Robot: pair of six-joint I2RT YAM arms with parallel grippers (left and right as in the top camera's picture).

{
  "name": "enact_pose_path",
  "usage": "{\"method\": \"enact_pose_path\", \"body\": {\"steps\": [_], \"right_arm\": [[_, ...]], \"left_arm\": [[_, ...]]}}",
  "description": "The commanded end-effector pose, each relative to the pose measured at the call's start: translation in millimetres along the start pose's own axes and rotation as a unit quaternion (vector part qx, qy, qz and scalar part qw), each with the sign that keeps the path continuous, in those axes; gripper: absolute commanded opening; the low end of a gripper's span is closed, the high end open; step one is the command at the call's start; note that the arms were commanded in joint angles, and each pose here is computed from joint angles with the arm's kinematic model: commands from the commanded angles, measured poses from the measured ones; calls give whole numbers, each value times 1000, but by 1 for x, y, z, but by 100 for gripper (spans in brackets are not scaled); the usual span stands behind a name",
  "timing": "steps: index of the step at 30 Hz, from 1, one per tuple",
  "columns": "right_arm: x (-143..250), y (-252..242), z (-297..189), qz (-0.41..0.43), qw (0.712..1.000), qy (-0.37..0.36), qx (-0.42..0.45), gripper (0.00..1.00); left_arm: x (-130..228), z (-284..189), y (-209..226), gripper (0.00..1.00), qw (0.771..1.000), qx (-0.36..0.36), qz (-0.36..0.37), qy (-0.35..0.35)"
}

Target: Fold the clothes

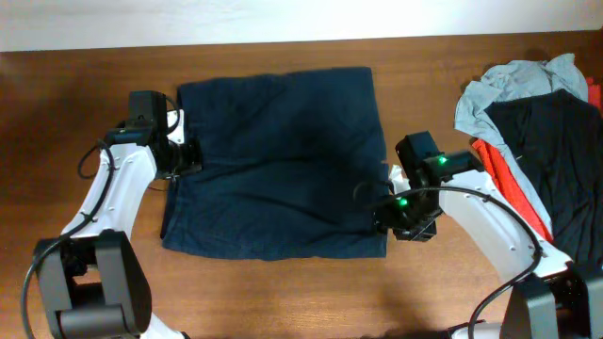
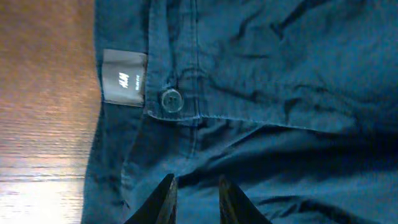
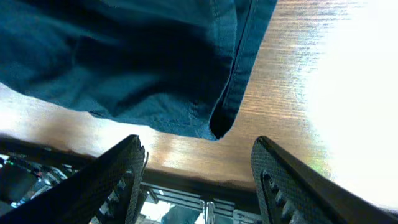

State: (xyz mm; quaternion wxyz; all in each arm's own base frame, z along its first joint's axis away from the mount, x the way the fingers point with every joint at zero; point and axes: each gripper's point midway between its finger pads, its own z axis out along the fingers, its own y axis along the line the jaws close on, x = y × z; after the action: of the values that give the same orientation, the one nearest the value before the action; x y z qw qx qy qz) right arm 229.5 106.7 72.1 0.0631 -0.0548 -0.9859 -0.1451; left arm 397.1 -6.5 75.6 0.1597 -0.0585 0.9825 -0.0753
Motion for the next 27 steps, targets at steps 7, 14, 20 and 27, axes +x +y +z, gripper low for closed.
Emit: {"method": "enact_pose_path", "body": {"steps": [7,14,20,27], "right_arm": [[5,-1,26,22,999,7,-22,64],[1,13,37,13,997,-3,-73,54],[3,14,36,9,997,0,-77,4],[32,-34,22,35,997,34,60,4]], "left_arm": [[22,4,-9,23,999,13,15,42],[28,-2,-8,23,999,7,13,52],[24,-22,-4,23,999,-12,16,32],[28,-53,-1,24,999,-29,13,14]]}}
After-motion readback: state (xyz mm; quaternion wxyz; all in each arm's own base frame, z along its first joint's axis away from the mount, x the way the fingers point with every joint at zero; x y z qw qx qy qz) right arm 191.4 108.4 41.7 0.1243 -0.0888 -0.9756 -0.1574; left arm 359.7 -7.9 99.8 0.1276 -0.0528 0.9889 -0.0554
